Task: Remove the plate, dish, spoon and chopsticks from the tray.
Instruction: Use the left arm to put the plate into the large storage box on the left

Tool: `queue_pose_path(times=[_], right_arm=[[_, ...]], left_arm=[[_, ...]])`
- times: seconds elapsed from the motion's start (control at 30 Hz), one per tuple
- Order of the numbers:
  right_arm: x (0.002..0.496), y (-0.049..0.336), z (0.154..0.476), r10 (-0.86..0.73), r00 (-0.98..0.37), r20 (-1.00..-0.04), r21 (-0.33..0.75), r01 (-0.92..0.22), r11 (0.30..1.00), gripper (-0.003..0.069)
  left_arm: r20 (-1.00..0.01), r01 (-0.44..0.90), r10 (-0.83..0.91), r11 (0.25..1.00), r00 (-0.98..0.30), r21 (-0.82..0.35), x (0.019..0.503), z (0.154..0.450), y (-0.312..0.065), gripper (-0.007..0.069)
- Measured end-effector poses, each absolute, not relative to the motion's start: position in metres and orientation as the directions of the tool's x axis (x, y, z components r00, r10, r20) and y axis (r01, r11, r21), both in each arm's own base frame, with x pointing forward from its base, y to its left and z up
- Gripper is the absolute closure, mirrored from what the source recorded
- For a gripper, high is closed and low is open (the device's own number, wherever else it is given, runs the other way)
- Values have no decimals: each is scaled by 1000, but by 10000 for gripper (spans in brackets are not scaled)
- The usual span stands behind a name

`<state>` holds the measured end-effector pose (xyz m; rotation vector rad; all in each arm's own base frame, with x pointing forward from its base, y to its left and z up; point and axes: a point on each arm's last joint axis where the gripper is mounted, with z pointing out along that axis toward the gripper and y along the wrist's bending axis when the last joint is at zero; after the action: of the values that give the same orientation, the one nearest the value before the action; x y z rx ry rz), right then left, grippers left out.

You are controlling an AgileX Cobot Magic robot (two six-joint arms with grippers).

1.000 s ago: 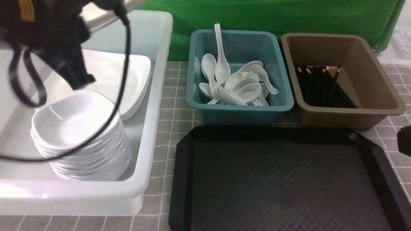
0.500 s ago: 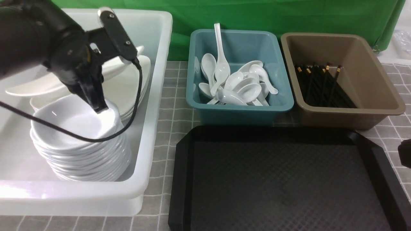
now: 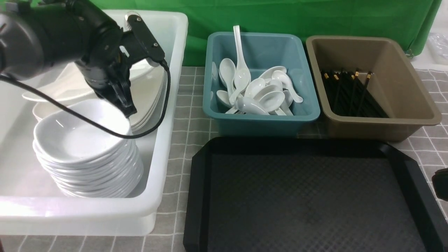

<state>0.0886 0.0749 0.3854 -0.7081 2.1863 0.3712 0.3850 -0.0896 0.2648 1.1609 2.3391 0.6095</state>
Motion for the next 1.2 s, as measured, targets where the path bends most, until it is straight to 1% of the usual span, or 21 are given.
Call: queue_pose_path(times=[0.13,0.17,0.27,0.37,0.5,0.67,0.77,0.87,1.03,1.2], right_arm=[[88,76,385,-372,-529,-763,36,-609,792,624],[87,77,385,-376,-527,-762,40,-619,784,624],[86,78,385,-381,-526,-760,50,-633,772,623],[84,79,385,-388,-522,-759,57,-647,760,622],[84,79,385,-398,-515,-759,47,-654,755,622],[83,79,383,-408,-530,-743,53,-655,754,622],[82,79,383,-407,-535,-741,62,-657,751,622],[82,79,383,-406,-539,-738,69,-658,750,622],[81,80,383,-401,-545,-736,84,-662,745,622],[79,82,383,-393,-554,-734,107,-666,738,622]], left_arm=[[-198,618,810,557,-553,555,389,257,-91,601],[-206,608,797,574,-567,548,390,254,-91,601],[-211,600,785,591,-583,539,391,250,-92,599],[-219,598,781,597,-584,535,392,249,-93,582],[-227,596,779,602,-585,532,393,249,-94,510],[-237,593,778,605,-582,532,394,249,-94,358],[-249,591,778,608,-577,531,395,249,-95,287],[-260,590,776,613,-575,525,395,249,-97,235],[-265,593,777,613,-571,522,394,249,-99,202],[-285,585,770,624,-570,517,392,255,-100,200]])
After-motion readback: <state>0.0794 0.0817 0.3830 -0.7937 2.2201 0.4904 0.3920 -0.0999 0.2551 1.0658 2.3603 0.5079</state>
